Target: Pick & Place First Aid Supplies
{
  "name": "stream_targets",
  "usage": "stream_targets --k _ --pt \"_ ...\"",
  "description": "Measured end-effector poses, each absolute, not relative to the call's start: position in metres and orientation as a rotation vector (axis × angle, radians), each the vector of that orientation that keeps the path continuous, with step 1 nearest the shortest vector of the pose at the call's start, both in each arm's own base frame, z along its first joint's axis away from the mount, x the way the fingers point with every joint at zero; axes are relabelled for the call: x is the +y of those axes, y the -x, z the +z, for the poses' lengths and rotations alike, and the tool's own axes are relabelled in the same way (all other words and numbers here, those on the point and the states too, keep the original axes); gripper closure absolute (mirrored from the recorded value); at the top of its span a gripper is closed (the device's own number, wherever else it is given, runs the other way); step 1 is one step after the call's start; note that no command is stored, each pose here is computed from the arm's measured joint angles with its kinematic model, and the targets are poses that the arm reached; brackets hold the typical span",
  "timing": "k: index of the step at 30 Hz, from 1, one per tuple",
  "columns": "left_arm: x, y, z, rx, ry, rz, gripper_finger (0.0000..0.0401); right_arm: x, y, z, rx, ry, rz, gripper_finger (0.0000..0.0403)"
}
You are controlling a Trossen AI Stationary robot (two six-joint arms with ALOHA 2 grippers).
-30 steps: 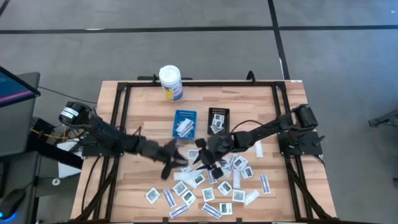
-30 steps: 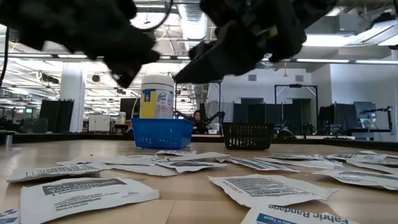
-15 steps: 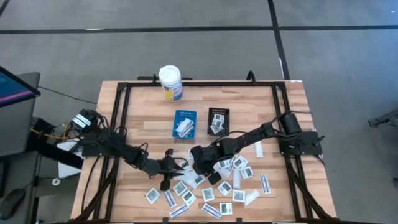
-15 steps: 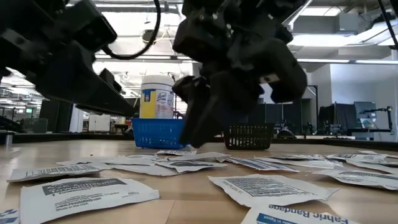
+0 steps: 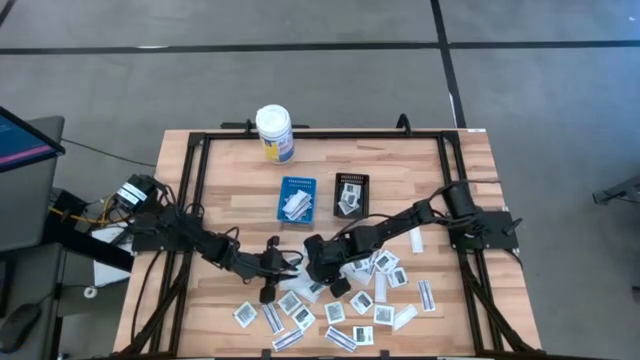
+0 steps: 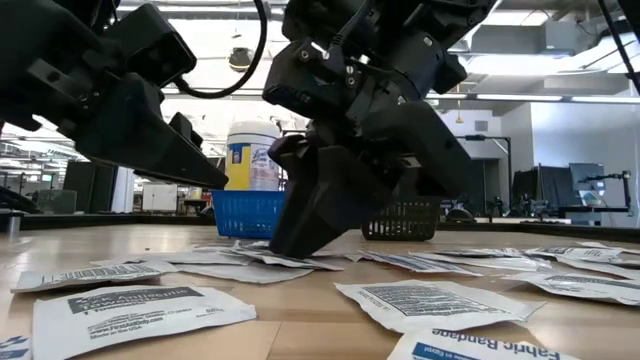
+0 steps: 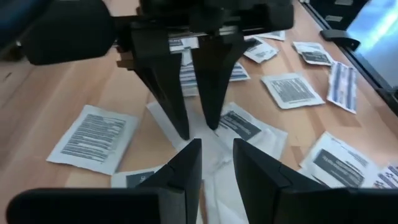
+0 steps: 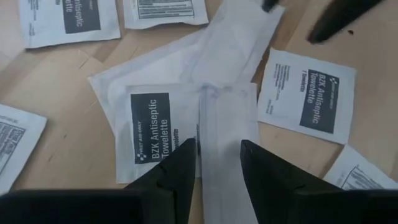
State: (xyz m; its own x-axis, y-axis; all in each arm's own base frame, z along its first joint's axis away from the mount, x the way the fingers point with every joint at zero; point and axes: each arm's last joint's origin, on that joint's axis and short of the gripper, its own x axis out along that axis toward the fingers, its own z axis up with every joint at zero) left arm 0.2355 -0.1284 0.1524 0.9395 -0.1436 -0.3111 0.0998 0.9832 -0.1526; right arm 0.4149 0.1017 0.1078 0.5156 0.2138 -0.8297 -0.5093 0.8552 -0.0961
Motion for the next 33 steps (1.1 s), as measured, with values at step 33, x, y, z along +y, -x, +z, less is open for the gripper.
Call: stream_targets --k 33 --pt "-0.122 -0.239 0.152 0.326 0.141 -0.096 0.0309 0.104 -0.393 0.169 0.935 0.322 0.249 0.04"
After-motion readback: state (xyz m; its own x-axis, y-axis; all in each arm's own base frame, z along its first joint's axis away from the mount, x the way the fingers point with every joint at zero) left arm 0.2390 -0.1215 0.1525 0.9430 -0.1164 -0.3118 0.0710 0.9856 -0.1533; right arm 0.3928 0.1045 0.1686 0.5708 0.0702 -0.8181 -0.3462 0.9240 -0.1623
